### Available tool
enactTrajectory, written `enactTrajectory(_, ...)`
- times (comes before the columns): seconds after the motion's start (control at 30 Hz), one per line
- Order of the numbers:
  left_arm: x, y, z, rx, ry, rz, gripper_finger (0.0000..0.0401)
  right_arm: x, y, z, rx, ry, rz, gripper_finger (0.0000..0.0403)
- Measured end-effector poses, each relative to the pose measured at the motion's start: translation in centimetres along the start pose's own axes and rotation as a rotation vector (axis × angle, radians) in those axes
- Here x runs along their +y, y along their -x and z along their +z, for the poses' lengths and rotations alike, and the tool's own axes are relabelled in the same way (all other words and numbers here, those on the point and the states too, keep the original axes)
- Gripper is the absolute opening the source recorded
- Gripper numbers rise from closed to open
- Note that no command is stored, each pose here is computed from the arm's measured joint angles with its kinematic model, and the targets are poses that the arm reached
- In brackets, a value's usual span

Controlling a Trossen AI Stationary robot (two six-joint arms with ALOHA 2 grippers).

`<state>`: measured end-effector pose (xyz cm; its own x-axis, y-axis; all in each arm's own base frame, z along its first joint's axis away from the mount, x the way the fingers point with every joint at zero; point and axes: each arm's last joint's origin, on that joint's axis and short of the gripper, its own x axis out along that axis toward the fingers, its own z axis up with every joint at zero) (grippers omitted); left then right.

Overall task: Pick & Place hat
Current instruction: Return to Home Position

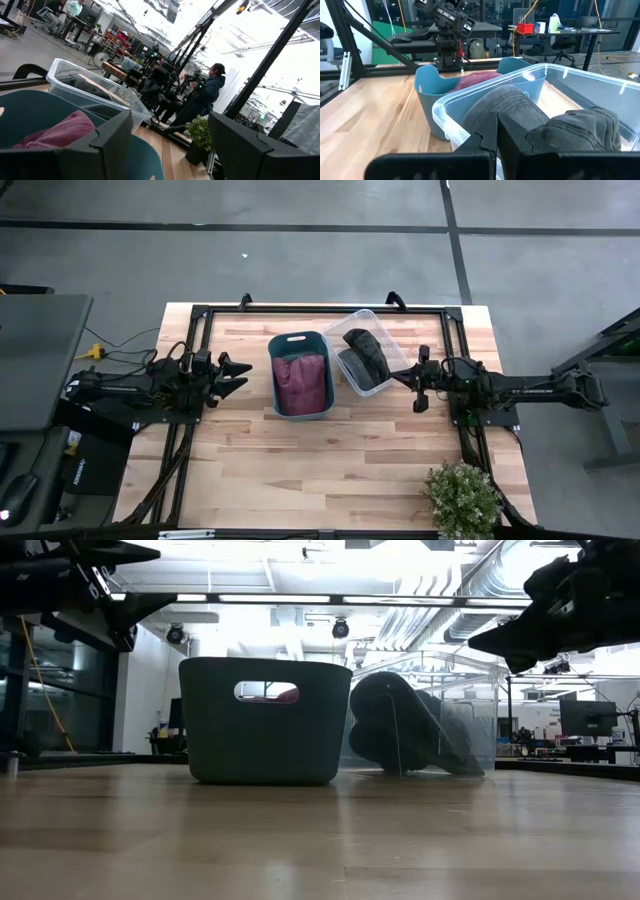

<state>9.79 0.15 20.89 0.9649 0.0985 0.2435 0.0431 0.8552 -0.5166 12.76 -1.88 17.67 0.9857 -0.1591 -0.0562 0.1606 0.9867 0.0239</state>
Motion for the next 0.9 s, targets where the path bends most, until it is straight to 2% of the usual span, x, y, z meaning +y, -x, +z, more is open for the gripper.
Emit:
enactTrajectory(0.2, 0.00, 0.00, 0.00, 0.000, 0.000, 0.000, 0.0246, 0.03, 0.00, 0.00, 0.001, -0.008, 0.007, 0.0001)
enactTrajectory(0.33, 0.00, 0.00, 0.00, 0.000, 0.000, 0.000, 0.0246, 0.03, 0.00, -0.01, 0.001, -0.068, 0.008, 0.0001)
enactTrajectory(0.77, 0.01, 0.00, -0.02, 0.001, 0.000, 0.000, 0.0246, 0.02, 0.03, -0.01, 0.001, -0.072, 0.007, 0.0001)
enactTrajectory(0.9, 0.01, 0.00, -0.02, 0.001, 0.000, 0.000, 0.0246, 0.01, 0.42, 0.36, -0.039, -0.072, 0.008, 0.0001)
